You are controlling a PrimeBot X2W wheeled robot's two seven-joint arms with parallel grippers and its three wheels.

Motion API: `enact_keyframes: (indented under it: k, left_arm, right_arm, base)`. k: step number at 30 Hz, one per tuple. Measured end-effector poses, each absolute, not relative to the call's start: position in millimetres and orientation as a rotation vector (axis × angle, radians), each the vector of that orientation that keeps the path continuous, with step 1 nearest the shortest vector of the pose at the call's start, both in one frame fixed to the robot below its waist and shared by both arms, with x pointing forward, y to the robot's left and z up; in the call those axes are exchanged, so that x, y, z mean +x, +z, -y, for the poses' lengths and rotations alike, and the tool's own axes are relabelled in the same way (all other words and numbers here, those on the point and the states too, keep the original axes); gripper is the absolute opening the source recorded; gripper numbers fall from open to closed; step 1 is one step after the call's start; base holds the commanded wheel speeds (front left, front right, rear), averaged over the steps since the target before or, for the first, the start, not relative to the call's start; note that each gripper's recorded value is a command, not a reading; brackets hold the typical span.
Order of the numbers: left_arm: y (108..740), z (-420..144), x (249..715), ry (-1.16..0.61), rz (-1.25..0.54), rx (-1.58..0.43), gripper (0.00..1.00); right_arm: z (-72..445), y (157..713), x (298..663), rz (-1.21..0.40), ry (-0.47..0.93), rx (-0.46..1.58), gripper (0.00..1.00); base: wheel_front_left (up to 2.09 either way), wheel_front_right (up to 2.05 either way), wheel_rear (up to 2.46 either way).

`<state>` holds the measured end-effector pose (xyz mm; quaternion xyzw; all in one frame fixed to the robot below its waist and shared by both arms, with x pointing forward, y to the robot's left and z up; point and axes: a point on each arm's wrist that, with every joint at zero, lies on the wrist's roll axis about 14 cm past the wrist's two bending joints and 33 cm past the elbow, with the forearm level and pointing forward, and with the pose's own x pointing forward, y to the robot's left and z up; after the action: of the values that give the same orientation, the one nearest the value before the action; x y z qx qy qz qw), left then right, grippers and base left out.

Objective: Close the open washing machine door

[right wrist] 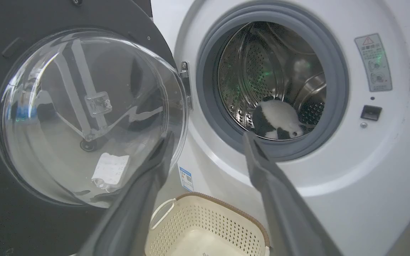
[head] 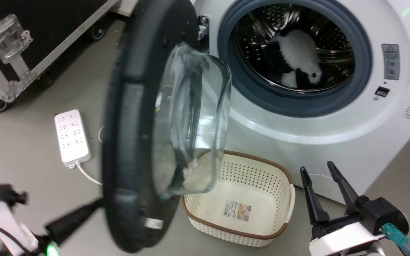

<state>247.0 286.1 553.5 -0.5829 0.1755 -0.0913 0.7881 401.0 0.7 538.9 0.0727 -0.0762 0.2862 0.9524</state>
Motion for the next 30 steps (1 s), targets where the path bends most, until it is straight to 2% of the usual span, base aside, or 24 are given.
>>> enact_keyframes:
  k: [5, 10, 11, 13, 22, 26, 30]
  left_arm:
    - [554, -241, 248, -0.324, -0.398, -1.334, 0.0]
    - [550, -191, 264, -0.425, -0.385, -1.495, 0.0]
    - [548, -143, 289, -0.509, -0.387, -1.577, 0.0]
    - [540, -106, 309, -0.557, -0.437, -1.607, 0.0]
    - [535, -34, 388, -0.621, -0.474, -1.631, 0.0]
    - [545, 5, 442, -0.639, -0.434, -1.638, 0.0]
    - [547, 26, 471, -0.627, -0.416, -1.64, 0.0]
  right_arm:
    - [19, 543, 404, 0.171, 0.523, 0.141, 1.0]
    - [43, 540, 406, 0.168, 0.456, 0.125, 1.0]
    - [73, 530, 406, 0.148, 0.375, 0.082, 1.0]
    - [102, 523, 404, 0.127, 0.292, 0.063, 1.0]
    - [167, 509, 397, 0.086, 0.109, 0.037, 1.0]
    - [196, 493, 387, 0.037, 0.019, 0.028, 1.0]
    - [210, 484, 382, 0.005, -0.024, 0.025, 1.0]
  base:
    - [0.0, 0.0, 0.0]
    - [0.0, 0.0, 0.0]
    - [0.0, 0.0, 0.0]
    - [0.0, 0.0, 0.0]
    - [0.0, 0.0, 0.0]
    - [0.0, 0.0, 0.0]
    - [0.0, 0.0, 0.0]
